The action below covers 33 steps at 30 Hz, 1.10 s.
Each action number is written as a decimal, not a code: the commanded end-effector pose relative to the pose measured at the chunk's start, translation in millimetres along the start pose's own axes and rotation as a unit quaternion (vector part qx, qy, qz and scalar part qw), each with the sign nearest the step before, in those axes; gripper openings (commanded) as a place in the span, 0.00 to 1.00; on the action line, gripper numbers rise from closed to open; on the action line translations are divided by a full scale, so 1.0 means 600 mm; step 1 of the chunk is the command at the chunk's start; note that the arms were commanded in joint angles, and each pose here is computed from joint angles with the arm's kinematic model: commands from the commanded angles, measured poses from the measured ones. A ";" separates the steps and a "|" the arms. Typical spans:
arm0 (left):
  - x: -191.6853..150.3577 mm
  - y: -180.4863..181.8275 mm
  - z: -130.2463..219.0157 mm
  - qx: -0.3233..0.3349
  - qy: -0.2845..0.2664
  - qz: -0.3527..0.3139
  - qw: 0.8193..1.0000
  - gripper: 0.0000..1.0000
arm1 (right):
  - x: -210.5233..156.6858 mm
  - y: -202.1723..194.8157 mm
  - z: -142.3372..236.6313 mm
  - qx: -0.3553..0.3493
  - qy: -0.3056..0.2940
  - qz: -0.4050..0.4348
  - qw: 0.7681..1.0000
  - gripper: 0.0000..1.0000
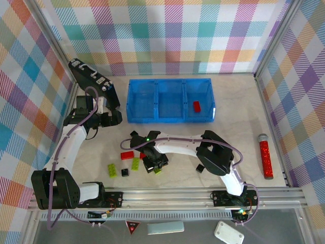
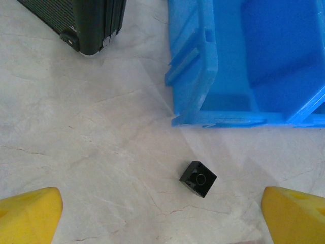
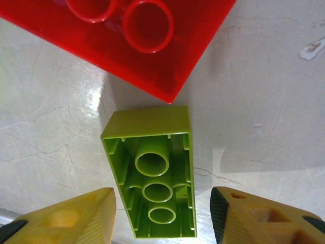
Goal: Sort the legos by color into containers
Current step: Pick up the lego from the bottom-center of the table.
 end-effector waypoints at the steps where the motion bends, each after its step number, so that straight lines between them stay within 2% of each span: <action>1: 0.010 0.000 0.002 -0.008 -0.008 0.003 1.000 1.00 | -0.002 0.002 -0.001 -0.008 0.008 0.007 1.000 0.51; 22: 0.009 0.001 0.006 -0.005 -0.007 0.003 1.000 1.00 | -0.006 -0.007 0.012 -0.013 0.004 0.001 1.000 0.35; 33: 0.009 0.001 0.008 -0.003 -0.010 0.002 1.000 1.00 | -0.007 -0.055 0.066 -0.006 -0.017 -0.029 0.999 0.35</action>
Point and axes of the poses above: each hand's point on the last joint's axis, 136 mm out from that joint toward the fingers, its own z axis back along the fingers, its own y axis along the line the jaws close on, x = y × z, the point moved 3 cm from there along z, back along the fingers, and after that the axes turned 15 degrees about -z, right-handed, at the moved point
